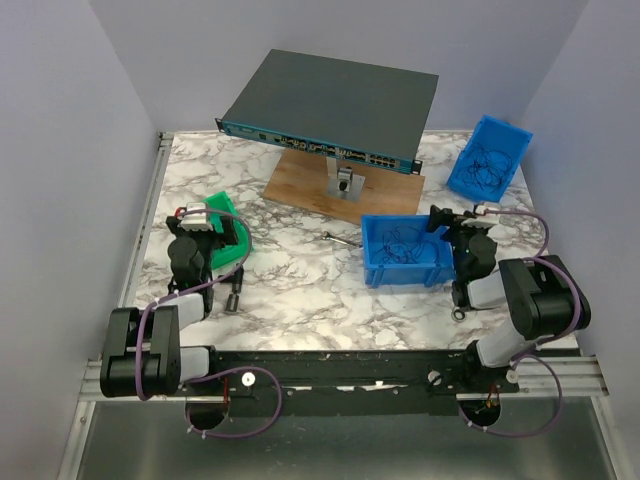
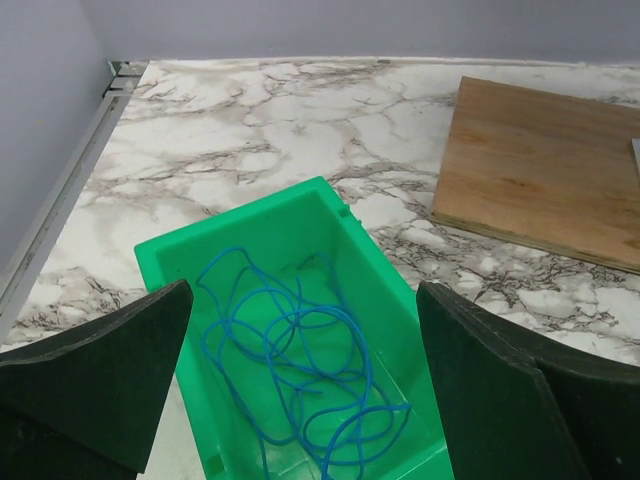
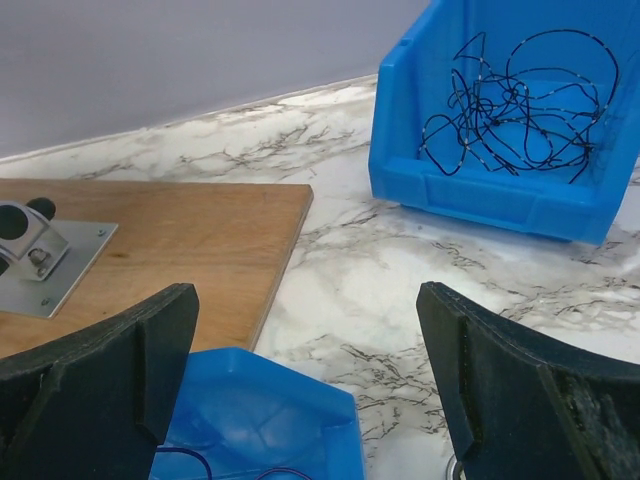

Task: Untangle the cables
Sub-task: Reset both arms

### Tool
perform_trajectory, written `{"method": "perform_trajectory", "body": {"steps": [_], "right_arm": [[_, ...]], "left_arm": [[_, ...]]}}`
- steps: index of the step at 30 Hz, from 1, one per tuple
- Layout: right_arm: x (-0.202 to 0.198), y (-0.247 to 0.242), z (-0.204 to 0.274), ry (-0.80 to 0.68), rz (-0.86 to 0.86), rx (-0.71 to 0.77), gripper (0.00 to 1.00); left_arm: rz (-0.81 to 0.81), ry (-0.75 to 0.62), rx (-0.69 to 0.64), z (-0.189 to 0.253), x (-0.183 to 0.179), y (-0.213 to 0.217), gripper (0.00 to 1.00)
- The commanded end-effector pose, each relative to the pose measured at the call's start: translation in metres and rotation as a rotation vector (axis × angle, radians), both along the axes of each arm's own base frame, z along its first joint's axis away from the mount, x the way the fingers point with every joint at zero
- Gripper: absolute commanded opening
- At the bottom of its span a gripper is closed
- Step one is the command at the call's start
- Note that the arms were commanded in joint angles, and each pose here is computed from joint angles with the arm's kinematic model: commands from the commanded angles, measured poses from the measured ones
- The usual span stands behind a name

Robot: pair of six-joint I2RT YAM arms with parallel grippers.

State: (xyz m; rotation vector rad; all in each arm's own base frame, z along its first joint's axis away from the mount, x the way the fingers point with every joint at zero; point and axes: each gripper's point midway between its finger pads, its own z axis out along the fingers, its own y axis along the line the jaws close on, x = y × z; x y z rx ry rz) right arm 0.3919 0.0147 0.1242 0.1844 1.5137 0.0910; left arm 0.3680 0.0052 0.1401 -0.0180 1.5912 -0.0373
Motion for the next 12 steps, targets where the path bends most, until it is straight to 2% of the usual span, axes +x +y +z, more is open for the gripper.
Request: {"method": "perform_trajectory", "body": {"steps": [1, 12], "right_arm": [[-0.0119, -0.0154, -0.0357, 0.126, -0.083, -0.066, 1.0], [-0.0116, -0.0195, -0.0325, 0.104, -0.109, -0.053, 1.0]], "left_arm": [[-0.026, -0.056, 0.015, 0.0131, 0.0013, -0.0039, 0.99], [-0.023, -0.052, 0.026, 0.0126, 0.0029, -0.006, 0.99]]}}
